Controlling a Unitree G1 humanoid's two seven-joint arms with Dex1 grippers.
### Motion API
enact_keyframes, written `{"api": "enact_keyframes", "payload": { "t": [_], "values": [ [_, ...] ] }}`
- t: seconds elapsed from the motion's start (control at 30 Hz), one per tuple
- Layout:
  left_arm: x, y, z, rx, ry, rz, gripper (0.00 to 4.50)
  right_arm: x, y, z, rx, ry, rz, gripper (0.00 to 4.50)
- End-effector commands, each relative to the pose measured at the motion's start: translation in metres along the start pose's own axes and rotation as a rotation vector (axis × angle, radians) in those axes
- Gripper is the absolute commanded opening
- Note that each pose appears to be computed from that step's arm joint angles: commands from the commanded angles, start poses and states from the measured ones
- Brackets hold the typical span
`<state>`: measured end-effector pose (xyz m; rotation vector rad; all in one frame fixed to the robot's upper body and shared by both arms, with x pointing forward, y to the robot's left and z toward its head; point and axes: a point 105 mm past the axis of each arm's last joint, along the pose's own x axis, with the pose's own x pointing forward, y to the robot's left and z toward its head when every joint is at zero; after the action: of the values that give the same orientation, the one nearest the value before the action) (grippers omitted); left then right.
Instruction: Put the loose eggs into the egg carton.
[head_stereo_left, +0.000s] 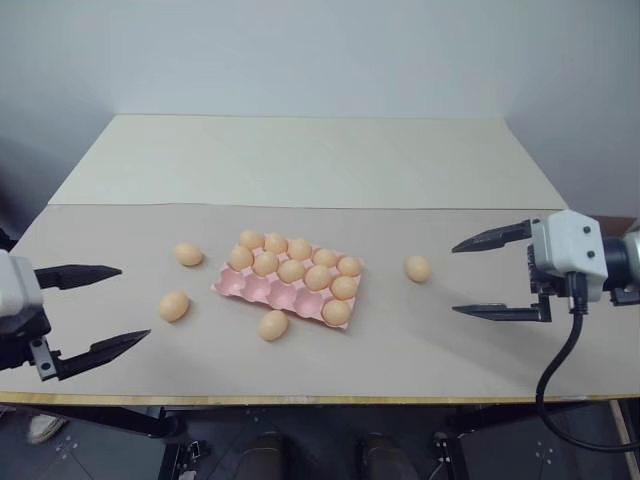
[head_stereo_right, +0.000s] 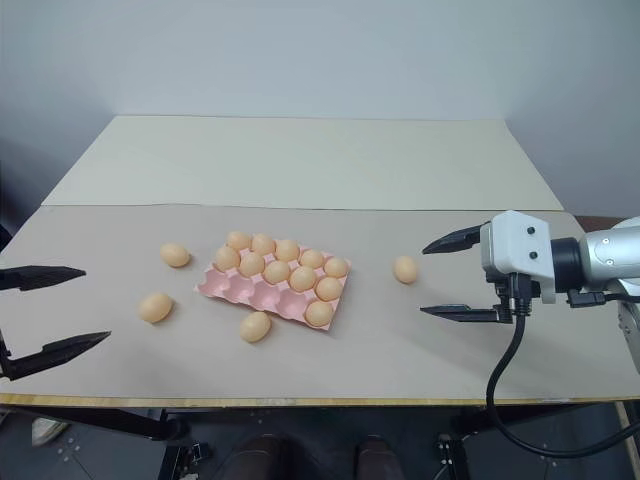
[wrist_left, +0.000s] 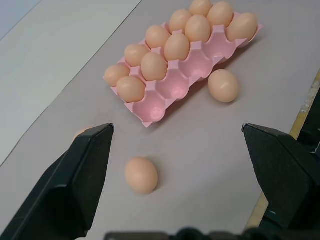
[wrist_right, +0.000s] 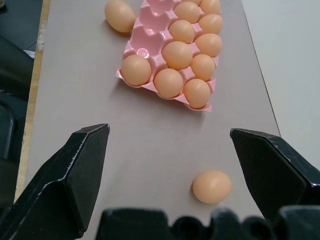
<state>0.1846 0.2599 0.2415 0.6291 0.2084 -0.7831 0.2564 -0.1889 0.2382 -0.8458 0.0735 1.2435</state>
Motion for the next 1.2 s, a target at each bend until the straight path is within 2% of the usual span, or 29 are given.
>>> {"api": "enact_keyframes", "payload": {
  "t": [0.03,0.23,0.73,1.2],
  "values": [
    [-0.006,0.004,0.004,-0.011,0.008,0.025,4.48,-0.003,-0.004,0.006,-0.04,0.0,-0.012,4.5],
    [-0.004,0.008,0.012,0.006,-0.019,0.056,4.48,-0.003,-0.005,0.006,-0.041,-0.001,-0.009,4.5],
    [0.011,0.002,0.006,0.012,-0.037,-0.026,4.48,-0.002,-0.015,-0.006,-0.059,0.02,-0.091,4.5],
    [0.033,-0.001,0.004,0.023,-0.077,-0.086,4.48,0.058,-0.062,-0.077,0.07,0.167,-0.303,4.5]
  ]
}}
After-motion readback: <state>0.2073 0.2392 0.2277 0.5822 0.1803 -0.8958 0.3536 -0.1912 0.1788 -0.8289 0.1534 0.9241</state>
